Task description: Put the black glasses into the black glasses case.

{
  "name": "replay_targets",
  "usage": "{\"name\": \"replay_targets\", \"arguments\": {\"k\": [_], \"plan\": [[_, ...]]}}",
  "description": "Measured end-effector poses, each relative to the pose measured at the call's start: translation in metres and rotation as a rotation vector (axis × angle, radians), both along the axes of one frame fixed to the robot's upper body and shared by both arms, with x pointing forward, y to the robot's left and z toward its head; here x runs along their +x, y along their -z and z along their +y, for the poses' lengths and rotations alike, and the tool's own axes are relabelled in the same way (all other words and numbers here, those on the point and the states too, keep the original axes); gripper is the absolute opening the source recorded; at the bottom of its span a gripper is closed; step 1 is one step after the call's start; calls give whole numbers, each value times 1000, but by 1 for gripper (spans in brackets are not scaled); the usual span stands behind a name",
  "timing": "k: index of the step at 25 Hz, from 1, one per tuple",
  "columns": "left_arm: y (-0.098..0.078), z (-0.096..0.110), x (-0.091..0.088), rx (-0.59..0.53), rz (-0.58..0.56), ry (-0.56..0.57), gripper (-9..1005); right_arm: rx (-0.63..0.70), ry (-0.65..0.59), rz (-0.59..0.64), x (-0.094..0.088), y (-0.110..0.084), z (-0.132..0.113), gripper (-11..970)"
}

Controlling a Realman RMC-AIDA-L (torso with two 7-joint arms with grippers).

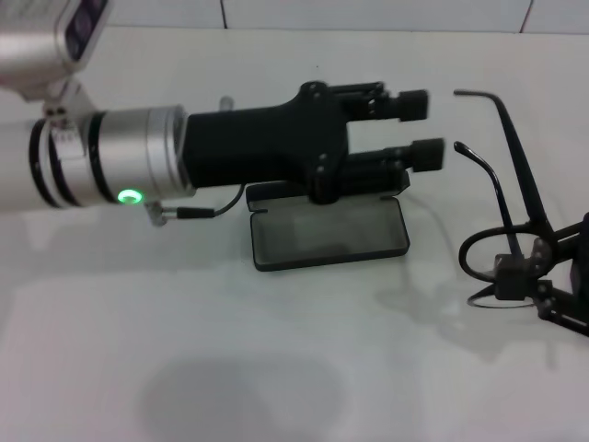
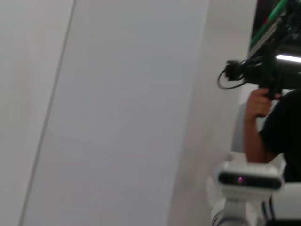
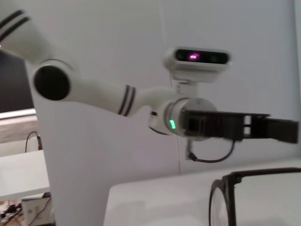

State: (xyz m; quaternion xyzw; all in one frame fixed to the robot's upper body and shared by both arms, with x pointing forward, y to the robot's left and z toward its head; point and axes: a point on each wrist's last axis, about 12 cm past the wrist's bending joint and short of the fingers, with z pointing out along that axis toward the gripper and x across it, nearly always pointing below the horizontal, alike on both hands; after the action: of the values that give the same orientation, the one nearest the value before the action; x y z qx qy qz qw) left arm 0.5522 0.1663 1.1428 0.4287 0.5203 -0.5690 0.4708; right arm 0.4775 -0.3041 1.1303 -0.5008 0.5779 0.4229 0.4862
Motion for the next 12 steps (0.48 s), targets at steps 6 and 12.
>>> {"name": "replay_targets", "arguments": {"k": [6,12], "plan": [[-19,-21,7,16,53,124,566,66,33,-214,-2,23,4,116],[-28,-41,8,52,53,211,566,58,75,-278,3,30,7,116]]}}
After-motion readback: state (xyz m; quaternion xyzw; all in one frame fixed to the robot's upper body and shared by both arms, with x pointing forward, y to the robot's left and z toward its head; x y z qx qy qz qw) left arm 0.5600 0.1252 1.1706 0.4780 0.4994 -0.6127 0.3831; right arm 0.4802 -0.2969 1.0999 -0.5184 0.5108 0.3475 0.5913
